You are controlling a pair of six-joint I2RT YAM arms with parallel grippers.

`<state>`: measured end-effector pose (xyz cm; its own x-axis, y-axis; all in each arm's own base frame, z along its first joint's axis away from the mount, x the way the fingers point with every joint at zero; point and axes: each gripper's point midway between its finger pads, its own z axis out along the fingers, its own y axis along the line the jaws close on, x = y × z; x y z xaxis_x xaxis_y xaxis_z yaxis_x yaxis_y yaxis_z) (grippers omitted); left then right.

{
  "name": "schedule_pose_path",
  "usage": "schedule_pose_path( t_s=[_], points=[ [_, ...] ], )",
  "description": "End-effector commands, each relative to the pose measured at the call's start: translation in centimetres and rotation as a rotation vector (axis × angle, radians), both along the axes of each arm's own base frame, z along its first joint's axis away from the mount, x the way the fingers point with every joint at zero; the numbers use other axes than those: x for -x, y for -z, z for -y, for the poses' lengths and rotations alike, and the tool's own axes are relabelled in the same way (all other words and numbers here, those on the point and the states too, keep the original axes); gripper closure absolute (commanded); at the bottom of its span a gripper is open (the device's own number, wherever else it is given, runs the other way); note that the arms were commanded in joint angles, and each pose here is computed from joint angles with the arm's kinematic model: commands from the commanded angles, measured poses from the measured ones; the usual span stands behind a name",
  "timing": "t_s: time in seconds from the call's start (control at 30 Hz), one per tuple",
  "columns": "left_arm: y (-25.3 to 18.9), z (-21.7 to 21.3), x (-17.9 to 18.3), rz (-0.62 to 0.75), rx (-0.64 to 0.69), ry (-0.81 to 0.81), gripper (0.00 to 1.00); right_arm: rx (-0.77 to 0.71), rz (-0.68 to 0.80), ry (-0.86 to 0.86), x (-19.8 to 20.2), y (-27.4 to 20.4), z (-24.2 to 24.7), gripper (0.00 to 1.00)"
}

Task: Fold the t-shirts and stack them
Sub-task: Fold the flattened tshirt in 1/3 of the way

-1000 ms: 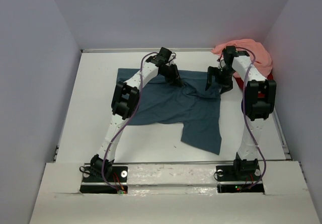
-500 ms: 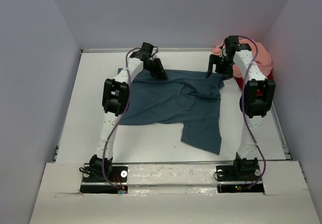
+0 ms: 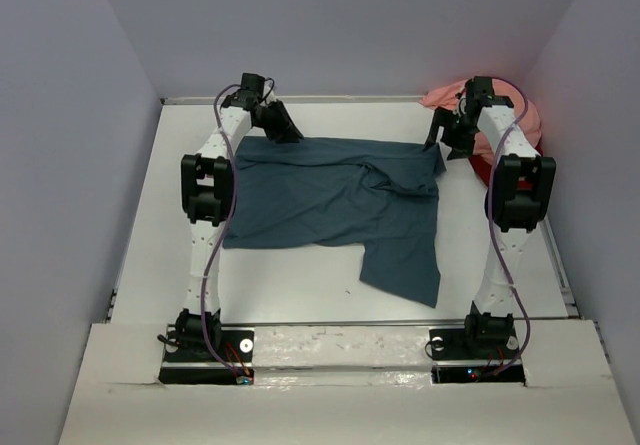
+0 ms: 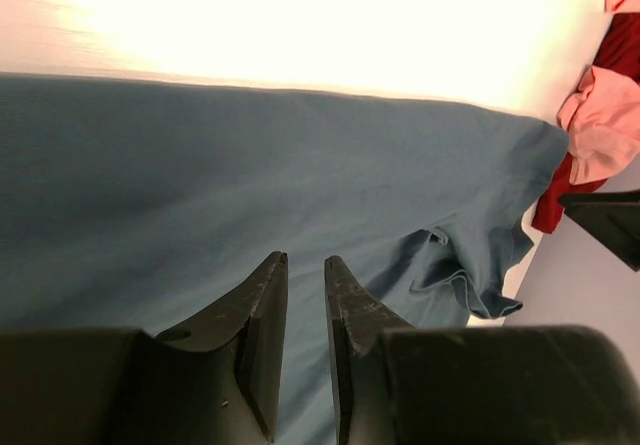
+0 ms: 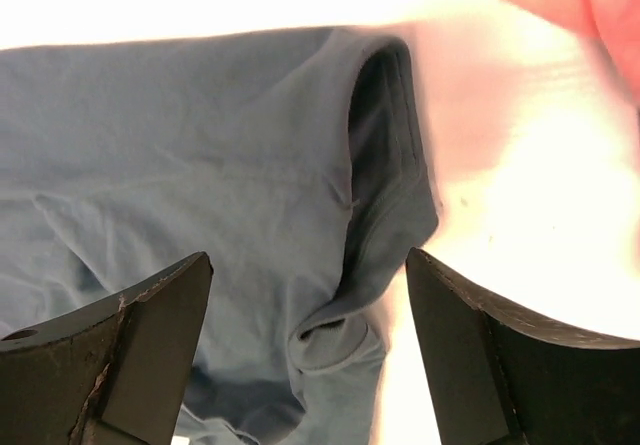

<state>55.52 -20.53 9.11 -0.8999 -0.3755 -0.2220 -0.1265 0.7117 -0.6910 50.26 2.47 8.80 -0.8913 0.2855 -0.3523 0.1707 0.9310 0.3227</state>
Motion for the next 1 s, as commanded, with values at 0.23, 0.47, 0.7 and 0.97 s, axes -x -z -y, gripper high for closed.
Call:
schedule_pose_path(
  t_s=[0.23, 0.47, 0.7, 0.97],
  points=[
    [-3.5, 1.5, 0.1, 0.078, 0.039, 0.056, 0.69, -0.083, 0.09, -0.003, -3.8, 0.8, -0.6, 0.2],
    [-2.5, 1.1, -0.1, 0.063, 0.033, 0.05, 0.69, -0.107, 0.138, -0.003, -5.7, 1.7, 0.0, 0.25],
    [-1.3, 0.9, 0.1, 0.034, 0.03, 0.049, 0.68, -0.117, 0.18, -0.012, -7.3, 1.3, -0.1, 0.35],
    [2.0, 0.0, 1.1, -0.055, -0.025, 0.028, 0.69, -0.145, 0.178, -0.017, -7.8, 1.8, -0.5, 0.53]
  ],
)
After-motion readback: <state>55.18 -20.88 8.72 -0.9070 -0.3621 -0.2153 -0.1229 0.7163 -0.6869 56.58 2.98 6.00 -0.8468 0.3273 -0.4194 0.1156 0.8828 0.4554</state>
